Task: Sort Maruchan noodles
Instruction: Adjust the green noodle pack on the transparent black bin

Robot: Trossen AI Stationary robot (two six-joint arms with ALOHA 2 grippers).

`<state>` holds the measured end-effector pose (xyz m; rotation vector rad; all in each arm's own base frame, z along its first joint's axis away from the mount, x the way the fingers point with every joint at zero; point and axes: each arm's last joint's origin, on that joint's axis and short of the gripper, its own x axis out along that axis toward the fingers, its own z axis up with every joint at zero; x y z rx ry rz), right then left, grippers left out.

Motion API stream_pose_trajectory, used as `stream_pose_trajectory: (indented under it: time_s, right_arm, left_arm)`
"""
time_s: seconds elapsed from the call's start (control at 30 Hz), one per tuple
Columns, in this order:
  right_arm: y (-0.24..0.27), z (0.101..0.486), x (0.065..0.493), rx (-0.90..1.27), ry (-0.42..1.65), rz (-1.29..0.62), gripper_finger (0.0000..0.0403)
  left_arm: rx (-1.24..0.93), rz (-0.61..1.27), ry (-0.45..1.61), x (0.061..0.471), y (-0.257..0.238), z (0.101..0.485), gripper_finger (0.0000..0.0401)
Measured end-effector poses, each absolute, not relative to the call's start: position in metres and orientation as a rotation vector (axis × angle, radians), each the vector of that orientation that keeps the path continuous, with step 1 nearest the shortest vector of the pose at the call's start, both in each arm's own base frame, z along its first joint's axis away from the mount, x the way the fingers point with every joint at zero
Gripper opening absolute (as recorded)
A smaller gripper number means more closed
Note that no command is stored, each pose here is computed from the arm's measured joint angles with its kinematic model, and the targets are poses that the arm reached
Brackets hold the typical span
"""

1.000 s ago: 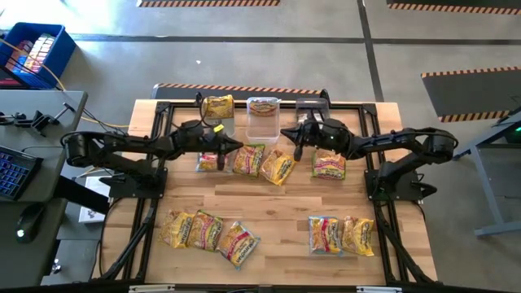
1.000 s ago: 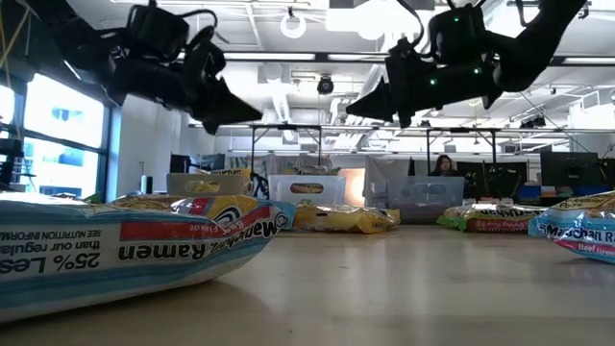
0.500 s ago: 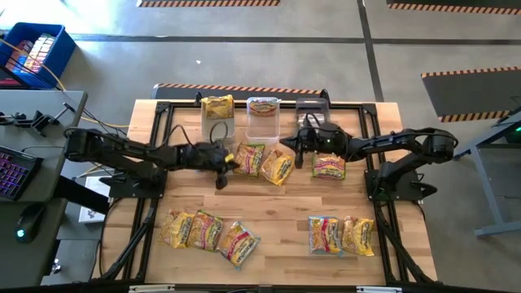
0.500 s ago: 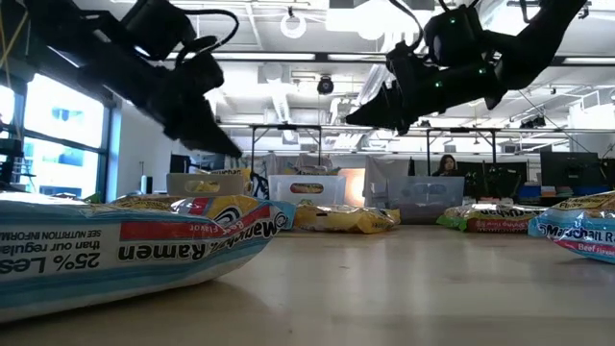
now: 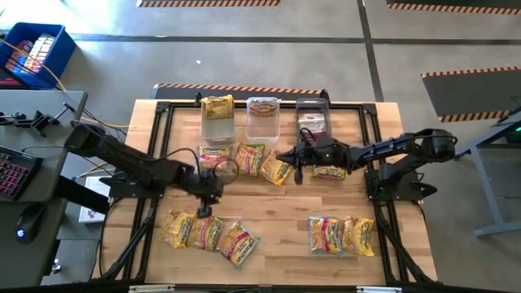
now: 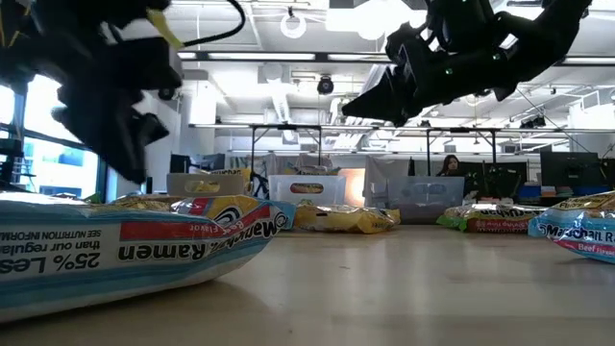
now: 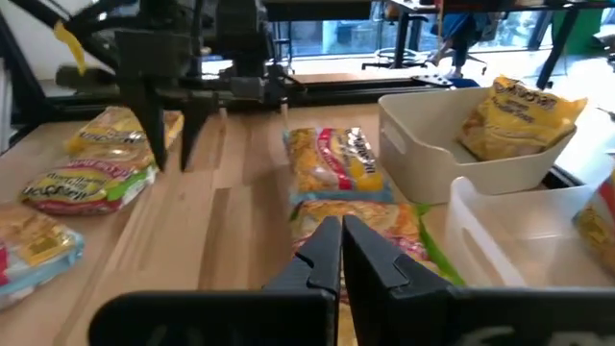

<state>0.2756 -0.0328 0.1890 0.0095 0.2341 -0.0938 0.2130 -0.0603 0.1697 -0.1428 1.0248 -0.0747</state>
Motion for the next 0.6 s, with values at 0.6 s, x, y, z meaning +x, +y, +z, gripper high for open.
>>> stream_pose_trajectory:
  time_s: [0.6]
  right_arm:
    - [-0.006, 0.185, 0.276, -0.009, 0.276, -0.083, 0.0000]
  left_arm:
    - [-0.236, -0.157, 1.021, 0.207, -0.090, 0.171, 0.0154]
